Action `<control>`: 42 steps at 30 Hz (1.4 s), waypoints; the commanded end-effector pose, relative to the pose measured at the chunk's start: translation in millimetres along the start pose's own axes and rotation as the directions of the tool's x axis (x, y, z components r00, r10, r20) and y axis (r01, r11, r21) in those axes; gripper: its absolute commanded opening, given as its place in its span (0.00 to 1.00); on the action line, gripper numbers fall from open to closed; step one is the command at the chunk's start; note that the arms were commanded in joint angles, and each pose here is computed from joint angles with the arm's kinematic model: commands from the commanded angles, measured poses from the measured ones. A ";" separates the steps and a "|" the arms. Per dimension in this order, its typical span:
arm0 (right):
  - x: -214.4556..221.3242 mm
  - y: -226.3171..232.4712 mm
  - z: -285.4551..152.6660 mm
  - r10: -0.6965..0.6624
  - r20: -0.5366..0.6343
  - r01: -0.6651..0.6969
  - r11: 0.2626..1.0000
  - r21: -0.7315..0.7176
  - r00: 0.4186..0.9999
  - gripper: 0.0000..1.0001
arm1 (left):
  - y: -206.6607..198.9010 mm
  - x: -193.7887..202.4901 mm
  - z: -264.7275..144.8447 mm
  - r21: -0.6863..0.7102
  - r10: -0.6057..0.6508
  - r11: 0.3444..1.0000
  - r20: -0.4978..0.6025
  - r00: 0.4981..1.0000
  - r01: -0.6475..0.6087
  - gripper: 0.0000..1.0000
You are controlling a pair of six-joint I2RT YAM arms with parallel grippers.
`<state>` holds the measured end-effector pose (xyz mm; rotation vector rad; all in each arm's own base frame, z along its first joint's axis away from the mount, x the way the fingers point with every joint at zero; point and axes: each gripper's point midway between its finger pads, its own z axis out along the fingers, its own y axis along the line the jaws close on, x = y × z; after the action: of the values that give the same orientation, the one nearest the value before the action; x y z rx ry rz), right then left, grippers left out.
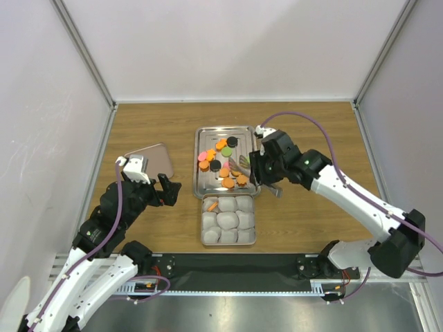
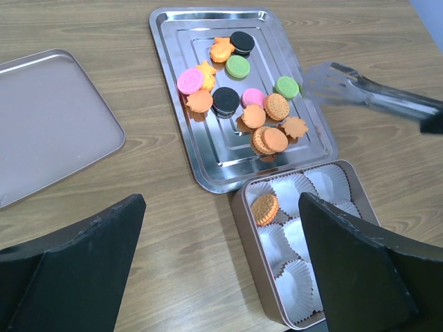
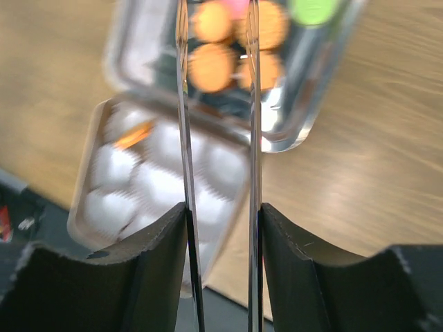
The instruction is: Pack the cookies
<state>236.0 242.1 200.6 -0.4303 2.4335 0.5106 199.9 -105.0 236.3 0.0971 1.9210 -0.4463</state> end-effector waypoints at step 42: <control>-1.8 -41.8 84.6 -0.023 -0.102 0.034 0.993 0.109 0.994 0.56 | -1.1 -5.9 1.1 -0.003 -0.009 1.000 0.024 1.000 0.009 1.00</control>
<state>284.9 237.1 118.0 -0.4417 2.5916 0.3405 199.8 -105.2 236.2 0.0976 1.9214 -0.4468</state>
